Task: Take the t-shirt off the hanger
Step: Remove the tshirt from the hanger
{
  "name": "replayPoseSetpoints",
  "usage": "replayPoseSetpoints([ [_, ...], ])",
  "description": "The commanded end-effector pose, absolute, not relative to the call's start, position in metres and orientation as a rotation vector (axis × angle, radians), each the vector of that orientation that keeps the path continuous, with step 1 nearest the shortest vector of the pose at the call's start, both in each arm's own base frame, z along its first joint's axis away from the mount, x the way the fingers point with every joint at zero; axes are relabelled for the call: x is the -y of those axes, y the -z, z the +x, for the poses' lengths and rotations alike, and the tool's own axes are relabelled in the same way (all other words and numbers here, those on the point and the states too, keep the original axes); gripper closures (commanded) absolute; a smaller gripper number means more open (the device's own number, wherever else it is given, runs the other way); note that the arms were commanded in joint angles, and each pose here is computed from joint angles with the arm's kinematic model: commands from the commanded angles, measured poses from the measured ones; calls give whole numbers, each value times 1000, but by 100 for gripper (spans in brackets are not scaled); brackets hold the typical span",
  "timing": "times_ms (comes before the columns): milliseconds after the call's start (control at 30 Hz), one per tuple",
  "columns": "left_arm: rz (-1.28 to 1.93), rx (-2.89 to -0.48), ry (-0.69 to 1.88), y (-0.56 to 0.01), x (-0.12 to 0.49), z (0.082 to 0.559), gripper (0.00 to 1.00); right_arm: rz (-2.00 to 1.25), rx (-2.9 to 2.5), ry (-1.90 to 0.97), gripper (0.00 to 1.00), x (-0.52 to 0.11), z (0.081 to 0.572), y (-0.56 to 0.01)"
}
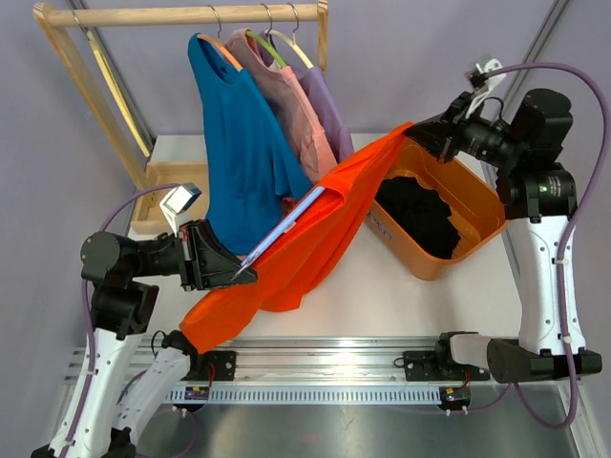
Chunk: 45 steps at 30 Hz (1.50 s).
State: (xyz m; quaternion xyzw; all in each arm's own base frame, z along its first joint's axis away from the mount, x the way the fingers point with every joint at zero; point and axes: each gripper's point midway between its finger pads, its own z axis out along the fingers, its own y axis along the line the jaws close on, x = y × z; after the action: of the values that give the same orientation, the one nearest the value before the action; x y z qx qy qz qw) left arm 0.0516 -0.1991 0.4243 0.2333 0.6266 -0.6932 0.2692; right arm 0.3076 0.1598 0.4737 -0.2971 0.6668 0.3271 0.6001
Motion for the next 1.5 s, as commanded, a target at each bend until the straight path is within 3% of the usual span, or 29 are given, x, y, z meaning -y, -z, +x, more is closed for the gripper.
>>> replayPoseSetpoints([
  [0, 682, -1654, 1841, -428, 197, 42, 100, -442, -1521, -614, 100, -106, 342, -496],
  [333, 742, -1645, 1875, -451, 194, 28, 100, -192, -1738, -606, 100, -61, 395, -423],
  [467, 764, -1619, 1867, -464, 193, 24, 100, -207, -1755, -691, 100, -70, 405, -414],
  [567, 761, -1559, 1876, -474, 195, 30, 100, -454, -1737, -913, 100, -129, 372, -414],
  [667, 759, -1492, 1918, -481, 196, 33, 100, -643, -1760, -957, 100, -183, 339, -393],
  [833, 749, -1402, 1950, -504, 196, 35, 100, -683, -1863, -1092, 100, -205, 313, -346],
  [967, 682, -1409, 1947, -503, 200, 54, 100, -862, -1693, -1267, 100, -227, 265, -367],
  [1133, 584, -1485, 1953, -481, 206, 77, 100, -921, -1505, -1266, 99, -231, 252, -404],
  [1233, 557, -1556, 1949, -468, 208, 83, 100, -933, -1477, -1201, 94, -228, 256, -419],
  [1333, 535, -1613, 1933, -459, 210, 87, 100, -917, -1477, -1090, 82, -223, 267, -429],
  [1467, 523, -1624, 1934, -455, 209, 87, 100, -908, -1494, -946, 57, -213, 284, -432],
])
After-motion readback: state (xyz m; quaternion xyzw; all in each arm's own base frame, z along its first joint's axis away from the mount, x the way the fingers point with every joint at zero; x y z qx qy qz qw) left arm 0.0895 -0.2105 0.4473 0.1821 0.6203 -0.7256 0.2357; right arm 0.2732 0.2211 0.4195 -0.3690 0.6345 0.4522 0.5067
